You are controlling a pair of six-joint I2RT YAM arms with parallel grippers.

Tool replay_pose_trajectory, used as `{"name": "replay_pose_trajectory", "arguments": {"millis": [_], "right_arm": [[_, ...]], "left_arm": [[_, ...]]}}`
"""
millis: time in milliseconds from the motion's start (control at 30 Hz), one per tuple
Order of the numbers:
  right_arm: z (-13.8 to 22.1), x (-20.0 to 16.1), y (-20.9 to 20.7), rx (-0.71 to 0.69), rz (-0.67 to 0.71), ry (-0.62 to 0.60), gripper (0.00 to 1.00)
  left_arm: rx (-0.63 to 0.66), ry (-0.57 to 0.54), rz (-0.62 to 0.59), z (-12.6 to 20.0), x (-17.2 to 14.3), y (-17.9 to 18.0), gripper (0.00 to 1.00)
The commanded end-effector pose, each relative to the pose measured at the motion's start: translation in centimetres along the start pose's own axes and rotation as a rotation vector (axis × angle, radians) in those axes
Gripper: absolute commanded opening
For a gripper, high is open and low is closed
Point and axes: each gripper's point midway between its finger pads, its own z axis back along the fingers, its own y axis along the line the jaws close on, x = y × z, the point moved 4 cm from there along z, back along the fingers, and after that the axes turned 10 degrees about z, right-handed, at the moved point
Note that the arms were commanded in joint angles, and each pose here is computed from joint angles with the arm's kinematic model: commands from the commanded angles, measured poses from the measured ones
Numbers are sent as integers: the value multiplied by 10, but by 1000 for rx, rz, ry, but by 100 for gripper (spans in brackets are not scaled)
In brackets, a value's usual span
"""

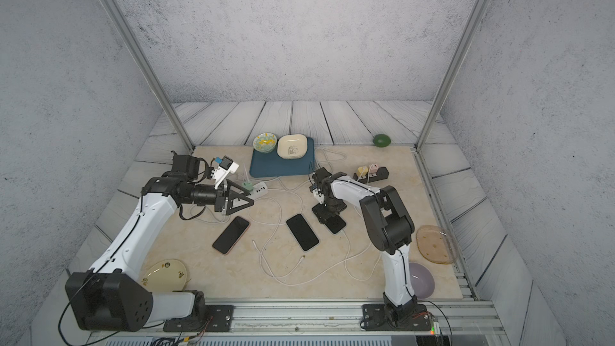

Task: Unplug the charging cable from the phone
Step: Pick up the phone at the center of the board.

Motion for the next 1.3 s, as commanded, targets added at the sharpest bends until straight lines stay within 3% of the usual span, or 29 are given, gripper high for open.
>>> {"name": "replay_pose_trajectory", "arguments": {"millis": [0, 267, 833, 1267], "right_arm": [[34, 9, 3, 18, -27, -116, 55], [80, 20, 22, 145, -44, -288, 52], [159, 42, 86, 655, -13, -700, 51], [196, 45, 120, 851, 96, -977, 52]], "left_arm": [[10, -9, 5, 2, 0, 1, 98], [16, -24, 6, 2, 6, 2, 98], [-22, -83, 15, 3, 29, -2, 98], [-104, -67, 23, -14, 31, -5, 98]]}}
